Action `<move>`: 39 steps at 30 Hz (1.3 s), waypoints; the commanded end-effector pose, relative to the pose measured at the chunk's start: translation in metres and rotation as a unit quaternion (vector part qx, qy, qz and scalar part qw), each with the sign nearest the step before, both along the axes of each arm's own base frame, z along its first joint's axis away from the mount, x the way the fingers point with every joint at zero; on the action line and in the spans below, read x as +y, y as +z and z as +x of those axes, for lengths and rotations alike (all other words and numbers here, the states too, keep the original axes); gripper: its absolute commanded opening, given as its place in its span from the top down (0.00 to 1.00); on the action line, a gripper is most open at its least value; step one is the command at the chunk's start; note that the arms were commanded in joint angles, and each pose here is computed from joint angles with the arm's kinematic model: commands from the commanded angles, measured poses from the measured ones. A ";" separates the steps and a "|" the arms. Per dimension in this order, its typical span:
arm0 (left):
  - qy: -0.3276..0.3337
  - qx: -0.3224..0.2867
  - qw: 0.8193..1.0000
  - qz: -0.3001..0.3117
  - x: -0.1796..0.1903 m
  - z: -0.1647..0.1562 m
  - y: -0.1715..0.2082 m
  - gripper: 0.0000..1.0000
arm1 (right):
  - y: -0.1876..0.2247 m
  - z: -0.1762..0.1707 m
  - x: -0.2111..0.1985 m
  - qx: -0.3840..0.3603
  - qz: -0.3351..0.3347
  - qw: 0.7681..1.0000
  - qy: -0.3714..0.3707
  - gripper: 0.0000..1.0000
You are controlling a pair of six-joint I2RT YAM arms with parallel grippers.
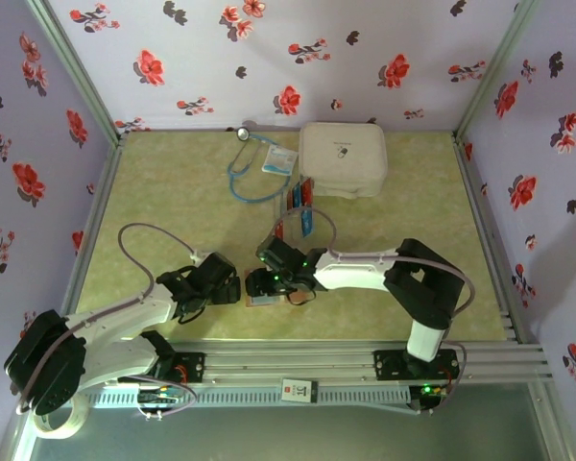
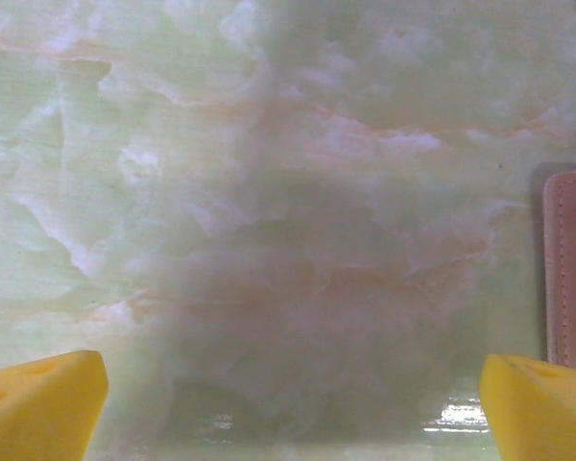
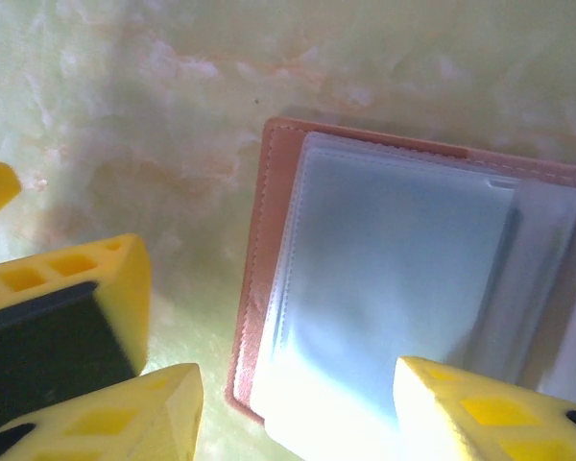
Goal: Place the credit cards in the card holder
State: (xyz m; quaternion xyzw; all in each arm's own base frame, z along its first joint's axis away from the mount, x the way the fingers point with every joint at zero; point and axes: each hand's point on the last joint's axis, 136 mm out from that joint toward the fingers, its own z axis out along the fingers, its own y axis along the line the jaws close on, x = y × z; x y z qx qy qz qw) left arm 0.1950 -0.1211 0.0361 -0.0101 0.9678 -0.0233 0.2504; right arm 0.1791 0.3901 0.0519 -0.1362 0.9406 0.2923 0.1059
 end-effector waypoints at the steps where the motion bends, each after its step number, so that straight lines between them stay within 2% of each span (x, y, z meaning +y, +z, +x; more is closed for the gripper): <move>1: -0.003 0.004 1.000 -0.003 -0.001 0.000 -0.001 0.00 | 0.047 0.016 -0.007 -0.050 0.006 0.999 -0.005 0.44; 9: -0.046 -0.009 0.999 -0.026 -0.030 0.009 0.011 0.00 | 0.086 0.060 -0.070 -0.131 -0.069 0.987 -0.068 0.43; 16: -0.078 -0.015 0.997 -0.027 -0.057 0.013 0.014 0.00 | 0.103 0.086 -0.112 -0.165 -0.117 0.973 -0.113 0.44; 20: -0.089 -0.009 0.996 -0.008 -0.064 0.012 0.007 0.00 | 0.107 0.093 -0.115 -0.167 -0.152 0.970 -0.094 0.45; 28: -0.074 -0.002 0.997 0.028 -0.054 0.010 -0.002 0.00 | 0.104 0.108 -0.095 -0.155 -0.204 0.966 -0.042 0.49; 39: -0.051 -0.014 0.998 0.028 -0.041 0.011 0.002 0.00 | 0.074 0.127 -0.070 -0.130 -0.260 0.957 -0.010 0.57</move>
